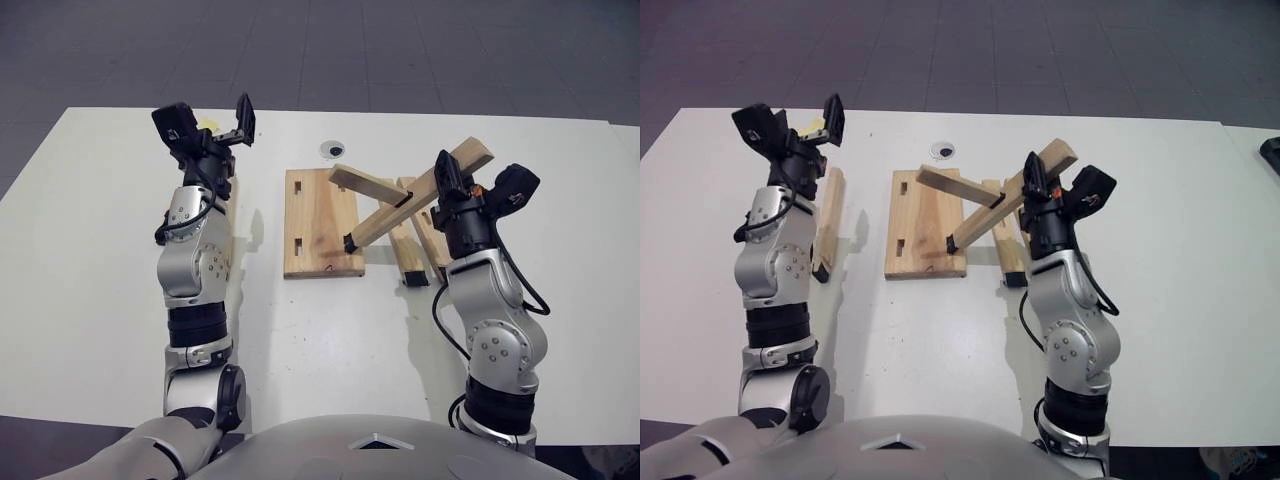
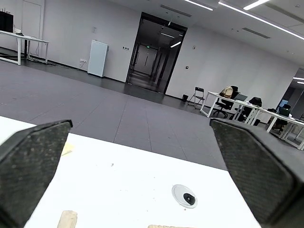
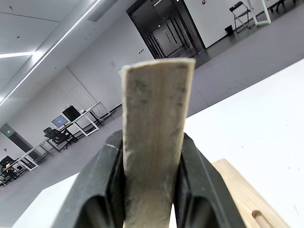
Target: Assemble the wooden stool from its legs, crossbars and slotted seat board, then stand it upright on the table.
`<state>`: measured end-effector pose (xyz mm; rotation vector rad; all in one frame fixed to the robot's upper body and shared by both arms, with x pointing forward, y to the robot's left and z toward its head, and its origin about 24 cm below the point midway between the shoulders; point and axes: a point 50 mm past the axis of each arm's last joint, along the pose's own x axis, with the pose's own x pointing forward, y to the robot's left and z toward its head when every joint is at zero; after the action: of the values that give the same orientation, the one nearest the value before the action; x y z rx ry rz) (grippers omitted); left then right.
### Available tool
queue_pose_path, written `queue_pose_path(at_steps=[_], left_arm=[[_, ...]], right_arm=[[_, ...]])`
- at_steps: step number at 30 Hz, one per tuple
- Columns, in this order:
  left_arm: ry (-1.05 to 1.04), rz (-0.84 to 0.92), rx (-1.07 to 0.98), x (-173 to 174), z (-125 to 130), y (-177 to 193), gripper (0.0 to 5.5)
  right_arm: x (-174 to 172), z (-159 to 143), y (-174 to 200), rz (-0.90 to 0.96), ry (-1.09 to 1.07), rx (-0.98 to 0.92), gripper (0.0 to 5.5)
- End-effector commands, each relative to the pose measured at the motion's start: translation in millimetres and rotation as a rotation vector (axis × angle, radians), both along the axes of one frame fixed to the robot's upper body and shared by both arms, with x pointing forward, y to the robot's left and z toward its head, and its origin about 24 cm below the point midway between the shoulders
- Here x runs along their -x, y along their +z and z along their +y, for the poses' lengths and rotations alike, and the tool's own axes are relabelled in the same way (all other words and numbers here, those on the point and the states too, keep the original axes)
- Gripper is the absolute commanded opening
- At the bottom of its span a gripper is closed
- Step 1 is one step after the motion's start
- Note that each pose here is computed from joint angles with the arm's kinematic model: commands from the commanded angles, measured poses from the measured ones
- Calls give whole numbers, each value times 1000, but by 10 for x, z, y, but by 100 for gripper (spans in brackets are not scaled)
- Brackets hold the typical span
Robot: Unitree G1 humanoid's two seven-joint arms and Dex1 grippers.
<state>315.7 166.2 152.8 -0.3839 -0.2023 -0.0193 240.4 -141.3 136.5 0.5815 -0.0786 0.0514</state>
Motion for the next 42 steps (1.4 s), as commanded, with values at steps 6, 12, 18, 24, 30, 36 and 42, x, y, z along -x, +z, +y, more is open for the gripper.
queue_pose_path(at_steps=[6, 12, 18, 24, 30, 36, 42], left_arm=[[48, -27, 242, -27, 91, 302, 540], [97, -29, 230, -21, 129, 350, 540], [155, -63, 259, -12, 197, 472, 540], [171, -74, 215, -24, 215, 517, 540], [161, -60, 205, -34, 179, 492, 540], [145, -52, 207, -62, 97, 470, 540], [101, -56, 204, -106, -81, 474, 540]], right_arm=[[-66, -39, -345, 153, -18, 192, 103], [-50, 21, -487, 191, 35, 406, 104], [-28, 47, -630, 255, 142, 467, 105], [-58, 73, -816, 324, 258, 610, 105], [-37, 73, -962, 378, 282, 608, 105], [-233, 99, -551, 136, 217, 533, 105], [-373, 15, -378, 51, 144, 497, 105]])
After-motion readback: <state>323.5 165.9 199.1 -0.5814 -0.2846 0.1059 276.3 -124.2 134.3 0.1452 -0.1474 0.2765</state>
